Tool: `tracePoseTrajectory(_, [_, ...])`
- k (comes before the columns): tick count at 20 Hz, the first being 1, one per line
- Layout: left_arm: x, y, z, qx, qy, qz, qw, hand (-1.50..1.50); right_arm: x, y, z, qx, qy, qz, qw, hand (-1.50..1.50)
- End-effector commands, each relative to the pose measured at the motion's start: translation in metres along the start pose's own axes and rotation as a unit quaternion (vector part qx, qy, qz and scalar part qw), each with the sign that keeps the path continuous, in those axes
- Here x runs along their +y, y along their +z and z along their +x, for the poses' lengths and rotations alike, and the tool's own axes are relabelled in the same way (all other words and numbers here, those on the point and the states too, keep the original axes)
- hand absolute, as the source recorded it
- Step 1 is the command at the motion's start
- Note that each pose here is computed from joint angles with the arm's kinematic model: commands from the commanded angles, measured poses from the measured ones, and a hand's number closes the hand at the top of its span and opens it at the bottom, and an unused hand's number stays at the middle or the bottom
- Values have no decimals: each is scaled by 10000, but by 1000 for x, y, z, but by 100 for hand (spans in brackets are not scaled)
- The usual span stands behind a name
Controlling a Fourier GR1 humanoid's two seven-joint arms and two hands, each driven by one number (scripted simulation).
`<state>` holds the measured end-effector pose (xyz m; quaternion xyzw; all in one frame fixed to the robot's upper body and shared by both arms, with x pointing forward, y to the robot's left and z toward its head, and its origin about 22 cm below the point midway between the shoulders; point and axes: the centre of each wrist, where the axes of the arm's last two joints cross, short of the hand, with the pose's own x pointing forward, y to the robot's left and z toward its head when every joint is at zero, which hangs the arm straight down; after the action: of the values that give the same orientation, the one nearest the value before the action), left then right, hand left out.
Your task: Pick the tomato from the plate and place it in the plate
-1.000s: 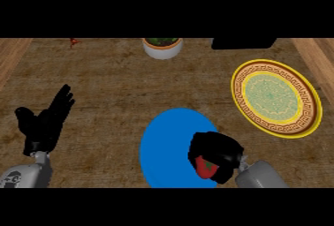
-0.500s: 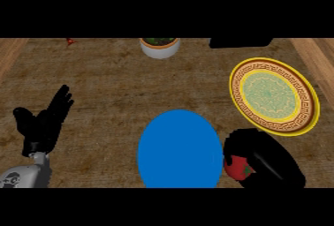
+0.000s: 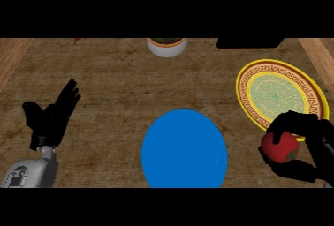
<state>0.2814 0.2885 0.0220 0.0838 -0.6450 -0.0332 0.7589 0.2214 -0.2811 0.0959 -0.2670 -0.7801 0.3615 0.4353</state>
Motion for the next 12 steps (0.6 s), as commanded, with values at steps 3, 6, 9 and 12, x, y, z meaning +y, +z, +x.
tracePoseTrajectory(3, [9,7,-7,50,-43,-82,9999,0,-43,-16,-50,665,-248,-350,9969,150])
tracePoseTrajectory(6, [-8,0,2,-83,44,-62,9999,0,-45,-48,-75,847,-62,-501,9951,150])
tracePoseTrajectory(9, [-20,-1,-13,-11,118,-74,9999,0,-54,-40,-110,938,-145,-430,9946,150])
tracePoseTrajectory(12, [8,-6,-17,9,44,-37,10000,0,-52,-46,-133,1065,104,-274,9939,150])
